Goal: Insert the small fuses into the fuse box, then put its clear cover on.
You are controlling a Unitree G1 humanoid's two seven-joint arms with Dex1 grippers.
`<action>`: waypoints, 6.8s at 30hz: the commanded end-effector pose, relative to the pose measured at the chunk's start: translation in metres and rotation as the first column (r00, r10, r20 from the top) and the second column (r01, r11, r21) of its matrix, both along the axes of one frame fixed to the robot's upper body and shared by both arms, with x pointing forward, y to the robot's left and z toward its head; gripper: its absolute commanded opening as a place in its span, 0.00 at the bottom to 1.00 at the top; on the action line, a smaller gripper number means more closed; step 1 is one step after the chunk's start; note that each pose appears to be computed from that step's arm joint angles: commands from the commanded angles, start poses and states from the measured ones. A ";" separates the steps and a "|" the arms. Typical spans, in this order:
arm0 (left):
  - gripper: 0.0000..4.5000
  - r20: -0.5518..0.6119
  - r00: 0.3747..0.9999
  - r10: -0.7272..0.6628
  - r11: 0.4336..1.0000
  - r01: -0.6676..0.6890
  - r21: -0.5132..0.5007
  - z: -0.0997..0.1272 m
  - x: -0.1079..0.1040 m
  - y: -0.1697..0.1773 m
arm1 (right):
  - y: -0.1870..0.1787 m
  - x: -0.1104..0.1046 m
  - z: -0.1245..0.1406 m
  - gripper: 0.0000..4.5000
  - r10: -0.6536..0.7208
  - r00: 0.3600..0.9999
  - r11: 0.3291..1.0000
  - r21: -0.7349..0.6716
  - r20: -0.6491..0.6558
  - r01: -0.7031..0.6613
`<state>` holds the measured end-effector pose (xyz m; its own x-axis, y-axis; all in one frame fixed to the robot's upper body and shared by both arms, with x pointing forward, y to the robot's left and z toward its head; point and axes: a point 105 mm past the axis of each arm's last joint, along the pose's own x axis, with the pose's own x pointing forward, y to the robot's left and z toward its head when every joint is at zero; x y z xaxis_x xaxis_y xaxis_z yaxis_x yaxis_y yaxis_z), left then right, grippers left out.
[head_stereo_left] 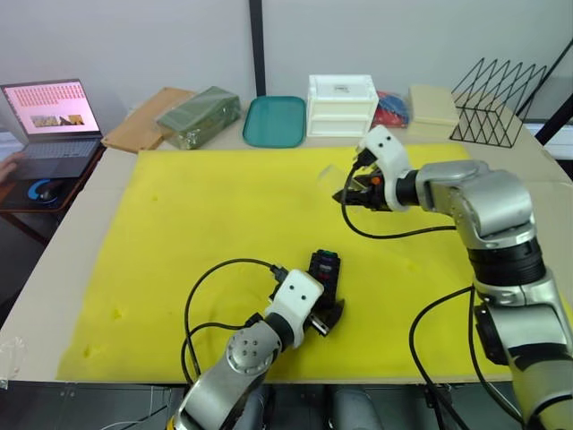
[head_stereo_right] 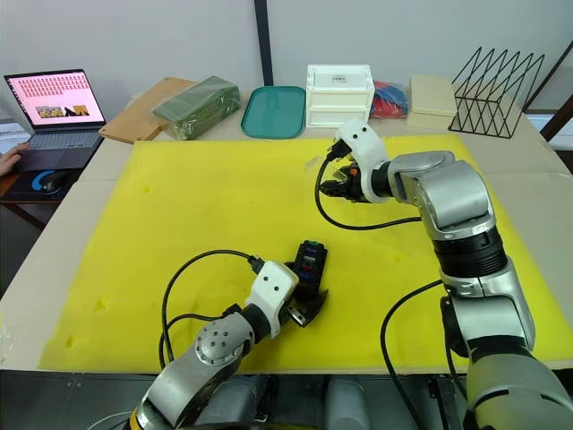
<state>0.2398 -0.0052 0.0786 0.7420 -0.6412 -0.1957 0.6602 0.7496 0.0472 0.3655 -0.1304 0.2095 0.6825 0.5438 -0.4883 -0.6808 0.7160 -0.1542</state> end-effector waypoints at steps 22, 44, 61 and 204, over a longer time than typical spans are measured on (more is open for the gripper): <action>0.73 -0.040 0.777 -0.629 0.763 0.626 0.160 0.013 0.034 0.061 | -0.005 -0.051 0.023 0.42 0.040 0.992 0.999 0.014 0.123 -0.042; 0.73 0.008 0.561 -0.828 0.539 0.792 0.288 0.008 0.066 0.050 | 0.052 -0.107 -0.032 0.42 0.428 0.896 0.877 -0.183 -0.119 -0.443; 0.73 0.008 0.577 -0.816 0.556 0.782 0.282 0.008 0.067 0.051 | 0.046 -0.098 -0.049 0.42 0.391 0.910 0.871 -0.264 -0.140 -0.414; 1.00 0.040 0.764 -0.643 0.755 0.625 0.200 0.075 0.040 0.113 | -0.001 -0.121 -0.003 0.74 0.396 0.913 0.918 -0.039 0.102 -0.394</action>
